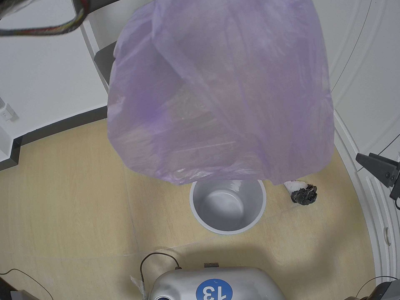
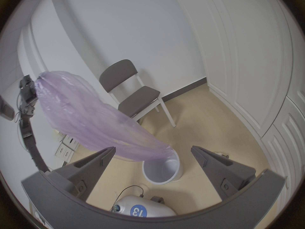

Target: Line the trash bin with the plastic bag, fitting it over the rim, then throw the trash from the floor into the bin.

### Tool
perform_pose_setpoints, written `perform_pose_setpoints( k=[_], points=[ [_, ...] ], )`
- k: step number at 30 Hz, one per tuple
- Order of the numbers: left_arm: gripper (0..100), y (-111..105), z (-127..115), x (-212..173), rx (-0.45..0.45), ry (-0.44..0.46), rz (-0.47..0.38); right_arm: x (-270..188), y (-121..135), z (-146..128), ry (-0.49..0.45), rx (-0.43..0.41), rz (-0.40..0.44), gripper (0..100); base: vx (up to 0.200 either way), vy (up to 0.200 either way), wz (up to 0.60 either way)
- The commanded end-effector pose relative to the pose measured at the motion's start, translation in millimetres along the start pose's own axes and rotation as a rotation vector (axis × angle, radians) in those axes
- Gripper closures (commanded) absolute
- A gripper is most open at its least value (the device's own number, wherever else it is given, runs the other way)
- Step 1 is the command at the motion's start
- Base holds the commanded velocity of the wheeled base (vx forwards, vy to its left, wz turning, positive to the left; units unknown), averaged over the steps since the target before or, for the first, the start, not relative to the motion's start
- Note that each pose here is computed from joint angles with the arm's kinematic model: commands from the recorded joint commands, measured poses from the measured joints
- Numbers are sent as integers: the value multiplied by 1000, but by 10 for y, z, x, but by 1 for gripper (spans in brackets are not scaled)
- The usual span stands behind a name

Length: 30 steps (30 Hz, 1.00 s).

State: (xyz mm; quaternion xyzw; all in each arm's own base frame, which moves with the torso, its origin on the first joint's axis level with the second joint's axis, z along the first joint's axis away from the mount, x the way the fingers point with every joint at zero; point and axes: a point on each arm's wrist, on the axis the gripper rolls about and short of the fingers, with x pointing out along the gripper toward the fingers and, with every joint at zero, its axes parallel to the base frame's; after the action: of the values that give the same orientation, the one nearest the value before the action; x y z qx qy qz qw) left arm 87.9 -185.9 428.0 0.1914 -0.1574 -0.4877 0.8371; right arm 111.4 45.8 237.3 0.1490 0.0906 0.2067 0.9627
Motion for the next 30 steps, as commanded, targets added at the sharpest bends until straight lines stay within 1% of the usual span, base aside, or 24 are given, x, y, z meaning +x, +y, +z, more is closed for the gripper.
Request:
perform_pose_setpoints(
  k=[1, 4, 7, 10, 11, 13, 15, 17, 18, 22, 30],
  points=[
    [100, -67, 41, -27, -5, -20, -34, 364, -65, -36, 40, 96, -40, 0, 0, 0, 0],
    [100, -89, 54, -25, -6, -25, -44, 504, -84, -58, 52, 155, -46, 0, 0, 0, 0],
    [100, -96, 49, -17, -4, -23, -47, 650, -110, -99, 67, 178, -54, 0, 0, 0, 0],
    [100, -98, 48, -11, -5, -23, -47, 669, -100, -104, 65, 192, -32, 0, 0, 0, 0],
    [100, -100, 45, -5, -5, -23, -49, 667, -75, -104, 72, 235, -5, 0, 0, 0, 0],
    [100, -101, 44, -5, -5, -21, -50, 656, -52, -111, 88, 259, 26, 0, 0, 0, 0],
    [100, -100, 45, -5, -5, -23, -49, 647, -36, -132, 105, 260, 51, 0, 0, 0, 0],
    [100, -100, 45, -5, -5, -23, -49, 647, -33, -133, 106, 260, 53, 0, 0, 0, 0],
    [100, -101, 45, 0, -5, -23, -49, 638, 2, -156, 121, 259, 76, 0, 0, 0, 0],
    [100, -100, 41, 2, -5, -21, -49, 630, 46, -207, 145, 255, 100, 0, 0, 0, 0],
    [100, -91, 76, 22, -6, -49, -37, 635, 47, -322, 193, 244, 100, 0, 0, 0, 0]
  ],
)
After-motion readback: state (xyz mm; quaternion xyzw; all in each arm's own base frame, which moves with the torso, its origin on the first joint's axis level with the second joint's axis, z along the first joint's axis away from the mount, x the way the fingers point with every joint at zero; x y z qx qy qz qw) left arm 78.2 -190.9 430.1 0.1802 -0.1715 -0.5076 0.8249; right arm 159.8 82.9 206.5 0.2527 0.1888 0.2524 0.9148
